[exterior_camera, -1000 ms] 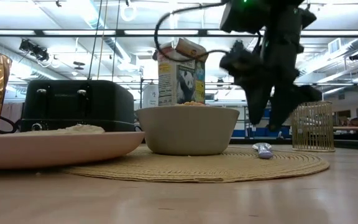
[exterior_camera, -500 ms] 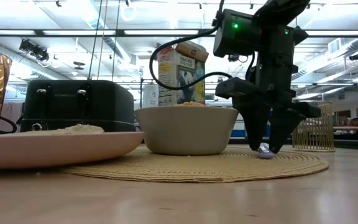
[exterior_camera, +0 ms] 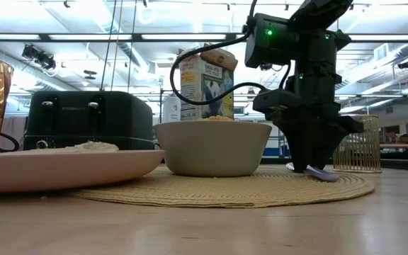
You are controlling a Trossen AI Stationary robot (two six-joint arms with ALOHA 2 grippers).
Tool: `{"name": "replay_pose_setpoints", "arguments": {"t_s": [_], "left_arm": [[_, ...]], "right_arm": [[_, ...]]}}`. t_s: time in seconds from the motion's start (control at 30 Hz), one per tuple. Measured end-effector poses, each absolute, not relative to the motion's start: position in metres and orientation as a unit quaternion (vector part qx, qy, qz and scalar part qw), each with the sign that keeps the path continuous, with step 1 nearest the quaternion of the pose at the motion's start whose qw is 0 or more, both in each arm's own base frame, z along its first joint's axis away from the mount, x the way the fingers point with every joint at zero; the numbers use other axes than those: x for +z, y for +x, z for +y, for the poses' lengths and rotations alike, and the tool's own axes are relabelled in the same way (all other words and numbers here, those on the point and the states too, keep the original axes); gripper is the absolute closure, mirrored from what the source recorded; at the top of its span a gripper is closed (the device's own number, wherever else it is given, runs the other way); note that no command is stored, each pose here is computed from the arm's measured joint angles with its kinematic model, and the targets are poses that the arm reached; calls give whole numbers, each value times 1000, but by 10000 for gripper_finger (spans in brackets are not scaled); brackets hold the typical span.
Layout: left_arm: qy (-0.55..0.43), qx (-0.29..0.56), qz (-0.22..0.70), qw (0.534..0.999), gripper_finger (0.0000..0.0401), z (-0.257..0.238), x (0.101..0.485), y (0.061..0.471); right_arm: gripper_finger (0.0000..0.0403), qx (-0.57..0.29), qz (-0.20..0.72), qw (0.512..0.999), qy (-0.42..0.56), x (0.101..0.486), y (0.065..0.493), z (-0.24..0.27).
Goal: Arrange a breakfast setting
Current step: Put the purple spoon on the brown placemat to the right of the gray bowl, then adjust the gold silverware holder
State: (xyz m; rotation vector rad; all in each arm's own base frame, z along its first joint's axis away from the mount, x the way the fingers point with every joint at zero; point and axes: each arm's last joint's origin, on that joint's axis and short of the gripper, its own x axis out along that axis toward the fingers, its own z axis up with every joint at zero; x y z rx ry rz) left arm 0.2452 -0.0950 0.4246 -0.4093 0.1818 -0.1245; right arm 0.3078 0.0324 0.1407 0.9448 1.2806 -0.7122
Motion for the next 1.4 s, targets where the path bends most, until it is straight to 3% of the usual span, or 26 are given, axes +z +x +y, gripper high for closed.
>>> {"name": "replay_pose_setpoints", "arguments": {"t_s": [0.43, 0.83, 1.13, 1.4], "left_arm": [[-203, -55, 88, 974, 244, -92, 425, 246], [-203, -55, 89, 974, 244, -92, 425, 246], [-203, -55, 89, 974, 244, -92, 424, 247], [-204, -66, 109, 971, 244, -93, 421, 246]], "right_arm": [[248, -267, 578, 679, 366, 141, 310, 28], [247, -274, 580, 670, 372, 146, 312, 23], [242, -275, 617, 658, 332, 204, 304, 14], [222, -347, 567, 698, 266, 269, 257, -22]]}}
